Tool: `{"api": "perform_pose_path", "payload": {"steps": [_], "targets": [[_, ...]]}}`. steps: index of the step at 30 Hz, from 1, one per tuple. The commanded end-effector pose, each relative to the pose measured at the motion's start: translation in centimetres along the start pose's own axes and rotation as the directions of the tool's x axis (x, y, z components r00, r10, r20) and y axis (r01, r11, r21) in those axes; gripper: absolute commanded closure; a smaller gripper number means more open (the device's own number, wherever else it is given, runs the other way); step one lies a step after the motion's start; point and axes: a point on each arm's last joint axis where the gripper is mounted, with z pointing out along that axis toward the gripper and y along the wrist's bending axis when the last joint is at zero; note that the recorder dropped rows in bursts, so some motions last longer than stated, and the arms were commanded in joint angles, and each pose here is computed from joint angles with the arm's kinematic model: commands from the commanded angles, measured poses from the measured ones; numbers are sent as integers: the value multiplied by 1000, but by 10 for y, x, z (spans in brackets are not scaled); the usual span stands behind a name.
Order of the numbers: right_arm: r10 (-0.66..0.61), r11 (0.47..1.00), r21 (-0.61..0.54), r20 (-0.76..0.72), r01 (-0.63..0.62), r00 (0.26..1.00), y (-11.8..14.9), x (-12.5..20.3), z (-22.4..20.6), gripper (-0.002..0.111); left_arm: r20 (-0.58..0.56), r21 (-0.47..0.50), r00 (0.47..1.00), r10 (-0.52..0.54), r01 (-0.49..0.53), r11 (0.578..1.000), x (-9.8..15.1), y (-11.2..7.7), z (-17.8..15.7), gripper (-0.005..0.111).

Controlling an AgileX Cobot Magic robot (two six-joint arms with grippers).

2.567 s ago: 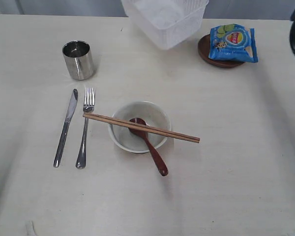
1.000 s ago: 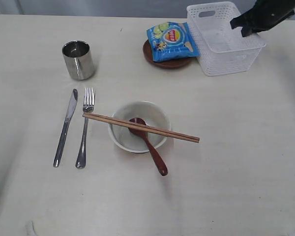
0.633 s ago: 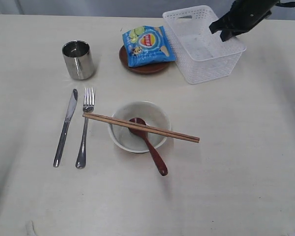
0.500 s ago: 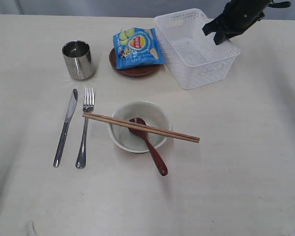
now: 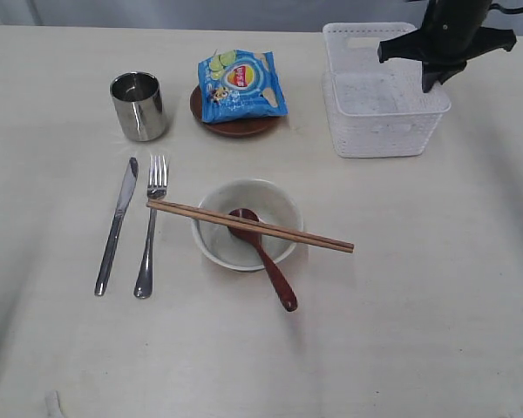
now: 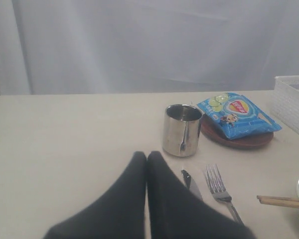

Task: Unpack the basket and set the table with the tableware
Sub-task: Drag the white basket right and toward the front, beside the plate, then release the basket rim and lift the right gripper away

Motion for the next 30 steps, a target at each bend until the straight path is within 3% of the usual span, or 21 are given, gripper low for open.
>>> {"api": "perform_pose_path", "payload": {"steps": [1,8,18,24,30], "targets": [[68,998,8,-70,-68,995,0,8,-3,109,11,2,1000,-3,3,1000,0,0,0,107],[70,998,13,-122,-69,990,12,18,6,109,11,2,1000,-3,3,1000,0,0,0,107],[-10,999,-35,-59,8,998,15,13,5,109,11,2,1000,-3,3,1000,0,0,0,107],[-23,990,-137,-70,14,997,25,14,4,109,11,2,1000,-3,3,1000,0,0,0,107],[8,992,-121,-98,-20,995,24,16,3,109,11,2,1000,-3,3,1000,0,0,0,107]]}}
